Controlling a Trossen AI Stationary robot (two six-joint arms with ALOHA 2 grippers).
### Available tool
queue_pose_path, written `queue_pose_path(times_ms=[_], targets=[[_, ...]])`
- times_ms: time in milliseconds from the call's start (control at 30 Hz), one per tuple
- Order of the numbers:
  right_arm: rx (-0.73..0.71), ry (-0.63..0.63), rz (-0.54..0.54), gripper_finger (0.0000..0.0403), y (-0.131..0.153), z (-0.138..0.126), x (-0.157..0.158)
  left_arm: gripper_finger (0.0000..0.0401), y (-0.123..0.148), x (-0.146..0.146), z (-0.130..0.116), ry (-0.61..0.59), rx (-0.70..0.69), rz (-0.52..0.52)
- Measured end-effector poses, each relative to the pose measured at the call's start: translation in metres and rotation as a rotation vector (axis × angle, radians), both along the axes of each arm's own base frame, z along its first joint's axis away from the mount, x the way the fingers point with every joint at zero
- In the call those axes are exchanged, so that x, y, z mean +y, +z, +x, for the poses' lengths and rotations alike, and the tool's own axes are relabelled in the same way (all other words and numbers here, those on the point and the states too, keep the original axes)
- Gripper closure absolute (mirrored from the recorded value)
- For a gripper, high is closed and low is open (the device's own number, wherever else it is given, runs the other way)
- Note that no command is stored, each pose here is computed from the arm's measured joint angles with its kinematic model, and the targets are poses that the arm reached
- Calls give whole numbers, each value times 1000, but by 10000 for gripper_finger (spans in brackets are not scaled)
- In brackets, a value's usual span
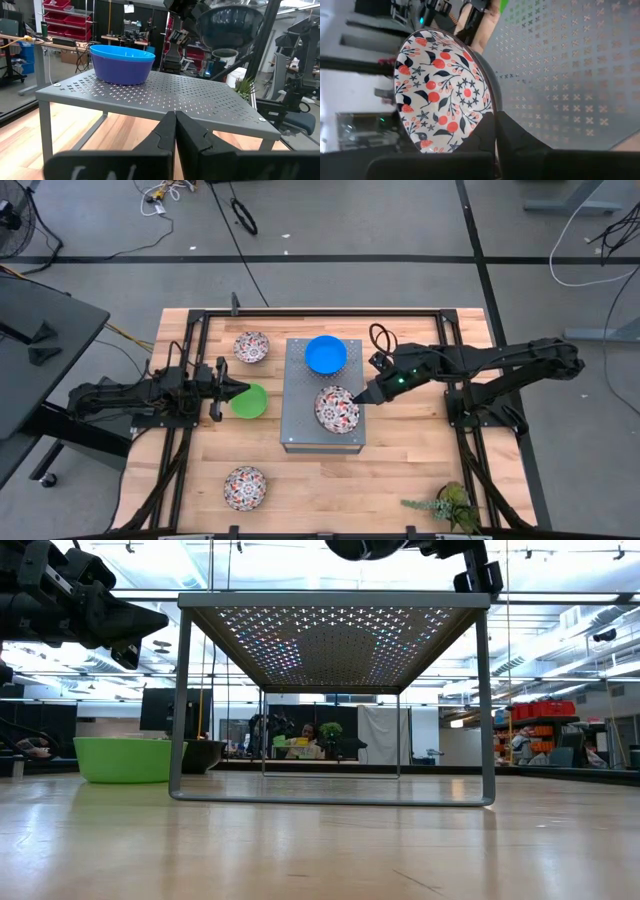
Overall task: Pick & Place Mini bowls
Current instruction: Put the middle white patterned bowl on the shelf
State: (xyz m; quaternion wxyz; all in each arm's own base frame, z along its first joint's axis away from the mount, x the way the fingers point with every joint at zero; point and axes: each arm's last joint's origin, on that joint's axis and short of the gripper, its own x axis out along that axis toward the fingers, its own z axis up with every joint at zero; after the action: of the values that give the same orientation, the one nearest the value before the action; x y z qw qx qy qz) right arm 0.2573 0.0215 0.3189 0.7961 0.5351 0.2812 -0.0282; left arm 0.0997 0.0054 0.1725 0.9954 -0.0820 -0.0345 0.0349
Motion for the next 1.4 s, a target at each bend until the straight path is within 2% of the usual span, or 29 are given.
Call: queue_pose_path(times_ms=[233, 400, 733, 1067, 1300, 1400], targets=[[72, -23, -47, 403, -7, -4, -2, 387, 0, 0, 0, 0, 1, 0], [68, -29, -69, 403, -7, -3, -7, 387, 0, 0, 0, 0, 0, 0], [41, -14, -254, 403, -8, -2, -19, 387, 0, 0, 0, 0, 0, 0], [-14, -1, -236, 403, -14, 17, -21, 387, 0, 0, 0, 0, 0, 0], [1, -11, -215, 403, -16, 19, -21, 387, 0, 0, 0, 0, 0, 0], [51, -7, -213, 403, -14, 16, -21, 387, 0, 0, 0, 1, 0, 0]])
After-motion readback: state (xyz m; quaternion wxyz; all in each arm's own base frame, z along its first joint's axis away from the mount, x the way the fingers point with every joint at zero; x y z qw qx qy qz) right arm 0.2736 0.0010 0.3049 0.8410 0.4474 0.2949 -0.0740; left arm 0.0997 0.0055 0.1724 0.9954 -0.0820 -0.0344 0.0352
